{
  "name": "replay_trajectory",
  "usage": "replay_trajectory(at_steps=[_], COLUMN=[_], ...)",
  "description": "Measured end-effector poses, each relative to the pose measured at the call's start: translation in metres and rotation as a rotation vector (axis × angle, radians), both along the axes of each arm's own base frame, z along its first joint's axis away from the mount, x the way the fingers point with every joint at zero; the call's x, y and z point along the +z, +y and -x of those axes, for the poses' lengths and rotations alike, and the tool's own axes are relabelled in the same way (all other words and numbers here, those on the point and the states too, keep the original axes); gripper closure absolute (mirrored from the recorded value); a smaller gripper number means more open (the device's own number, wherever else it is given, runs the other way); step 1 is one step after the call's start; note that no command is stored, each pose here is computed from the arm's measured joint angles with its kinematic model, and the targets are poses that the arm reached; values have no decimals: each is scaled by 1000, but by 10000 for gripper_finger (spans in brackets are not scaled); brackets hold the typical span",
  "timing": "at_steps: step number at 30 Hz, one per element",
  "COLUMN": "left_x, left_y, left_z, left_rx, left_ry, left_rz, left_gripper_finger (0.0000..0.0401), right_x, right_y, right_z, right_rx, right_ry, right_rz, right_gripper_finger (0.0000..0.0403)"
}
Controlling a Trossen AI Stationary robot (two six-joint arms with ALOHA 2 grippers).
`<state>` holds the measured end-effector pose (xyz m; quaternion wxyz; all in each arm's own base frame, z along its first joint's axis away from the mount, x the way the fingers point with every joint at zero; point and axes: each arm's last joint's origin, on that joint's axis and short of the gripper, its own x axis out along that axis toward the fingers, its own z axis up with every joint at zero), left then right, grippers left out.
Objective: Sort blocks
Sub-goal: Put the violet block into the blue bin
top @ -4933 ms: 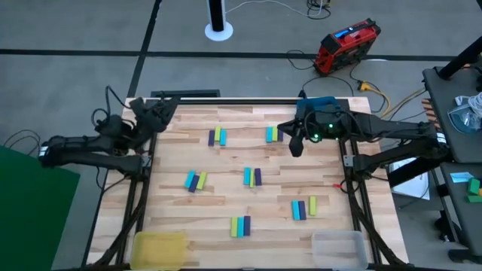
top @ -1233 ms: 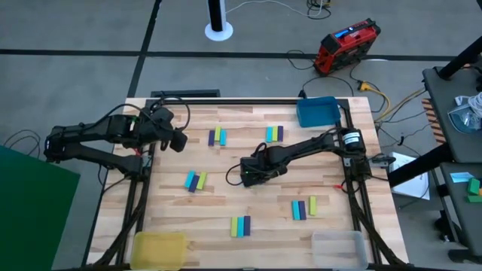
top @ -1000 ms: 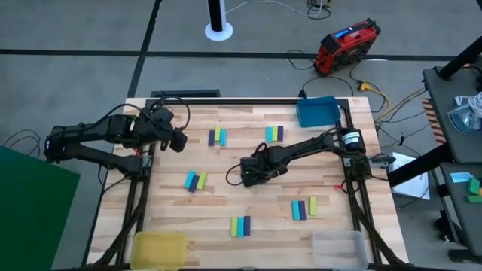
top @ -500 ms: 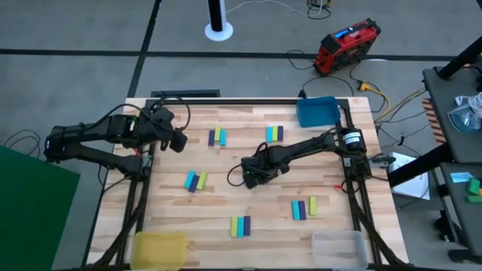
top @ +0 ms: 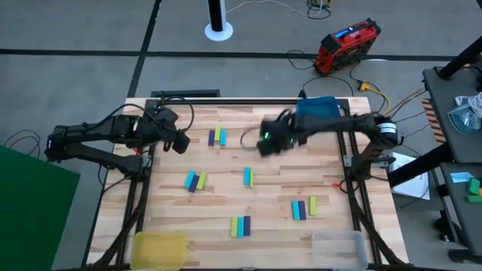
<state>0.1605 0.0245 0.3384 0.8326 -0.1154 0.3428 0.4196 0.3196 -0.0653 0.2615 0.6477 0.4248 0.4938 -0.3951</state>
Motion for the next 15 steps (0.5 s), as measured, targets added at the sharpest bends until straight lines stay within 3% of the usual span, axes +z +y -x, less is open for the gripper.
replay_trajectory(at_steps=[9, 15], left_x=[-10, -17], left_y=[0, -1], left_z=[-18, -26], left_rx=[-12, 69], left_ry=[46, -9], left_rz=[39, 150], left_gripper_finger=[147, 147], right_x=[19, 7], right_y=[-119, -165], right_z=[66, 109], right_rx=[-193, -272], right_ry=[6, 101], right_rz=[87, 26], right_gripper_finger=[316, 316])
